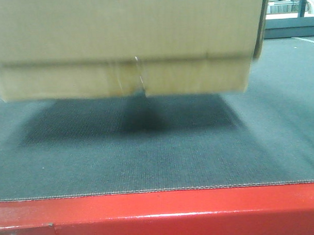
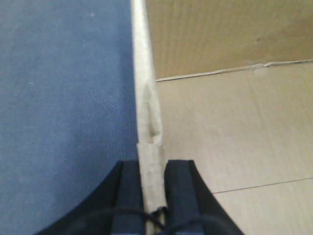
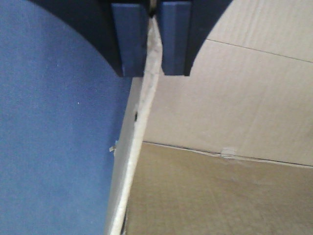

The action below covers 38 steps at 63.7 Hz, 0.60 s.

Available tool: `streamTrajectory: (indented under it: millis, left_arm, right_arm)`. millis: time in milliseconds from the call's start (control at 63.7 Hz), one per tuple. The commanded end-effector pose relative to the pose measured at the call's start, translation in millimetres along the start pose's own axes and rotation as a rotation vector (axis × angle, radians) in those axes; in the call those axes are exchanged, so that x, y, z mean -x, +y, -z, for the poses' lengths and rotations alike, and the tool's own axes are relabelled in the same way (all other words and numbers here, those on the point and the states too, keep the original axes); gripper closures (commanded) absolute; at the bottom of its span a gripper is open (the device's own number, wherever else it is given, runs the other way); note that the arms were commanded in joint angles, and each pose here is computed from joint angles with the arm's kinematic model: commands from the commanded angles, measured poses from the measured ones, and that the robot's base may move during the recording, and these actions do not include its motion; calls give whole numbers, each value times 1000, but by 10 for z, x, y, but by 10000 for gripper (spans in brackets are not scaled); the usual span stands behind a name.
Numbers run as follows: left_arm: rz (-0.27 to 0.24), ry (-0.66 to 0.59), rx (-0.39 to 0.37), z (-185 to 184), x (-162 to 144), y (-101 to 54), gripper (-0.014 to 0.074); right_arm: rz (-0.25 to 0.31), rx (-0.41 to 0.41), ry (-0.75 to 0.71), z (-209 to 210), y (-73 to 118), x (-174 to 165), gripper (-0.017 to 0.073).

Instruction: Grab carton from right shelf to conveyor

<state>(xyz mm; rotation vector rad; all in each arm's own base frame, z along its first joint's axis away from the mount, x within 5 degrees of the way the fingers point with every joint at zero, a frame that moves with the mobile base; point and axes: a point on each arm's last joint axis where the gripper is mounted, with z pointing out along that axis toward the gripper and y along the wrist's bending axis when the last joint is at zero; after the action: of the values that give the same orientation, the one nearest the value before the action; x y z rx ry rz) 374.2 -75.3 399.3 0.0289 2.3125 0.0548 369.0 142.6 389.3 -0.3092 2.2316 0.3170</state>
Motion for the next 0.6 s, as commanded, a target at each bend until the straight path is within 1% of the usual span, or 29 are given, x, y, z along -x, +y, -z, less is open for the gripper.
streamTrajectory:
  millis: [0,94,157,173,220,236,267,283,345,361,377,393,408,502,581]
  left_arm:
    - [-10,-47,2,-107,53,-1,610]
    - [-19,-47,0,-231,46,-28,594]
    - [-21,-41,-1,-291,36,-41,544]
    - [-22,-38,0,-301,33,-43,526]
    - [-23,-33,0,-332,25,-49,430]
    - [-23,-35,-1,-332,27,-49,400]
    - [-24,-37,-1,-338,28,-51,336]
    - [-24,-39,-2,-338,30,-52,267]
    - [-23,-41,-2,-334,35,-52,116]
    - [-23,-41,-2,-335,34,-52,77]
    - [-23,-43,-2,-324,38,-50,38]
    - [-22,-42,-2,-319,40,-49,-20]
    - [-21,-44,-1,-306,46,-46,-39]
    - [-14,-42,6,-187,77,-18,25]
    - [-8,-50,13,-23,105,20,36]
  right_arm:
    - [22,-21,-49,-120,-54,41,627]
    - [21,-22,-38,-221,-64,16,610]
    - [18,-25,-36,-250,-81,10,547]
    - [18,-25,-33,-258,-82,7,509]
    - [18,-29,-36,-257,-93,10,414]
    - [18,-29,-36,-257,-93,10,359]
    - [17,-30,-38,-253,-102,17,279]
    - [19,-31,-40,-249,-103,21,198]
    - [20,-32,-42,-236,-101,36,40]
    - [19,-33,-43,-228,-107,44,-12]
    - [20,-34,-42,-219,-106,51,-19]
    - [20,-33,-41,-211,-104,58,-15]
    - [20,-33,-41,-202,-103,66,-12]
    - [23,-31,-46,-64,-83,142,-10]
    - [23,-30,-73,129,-73,220,-10]
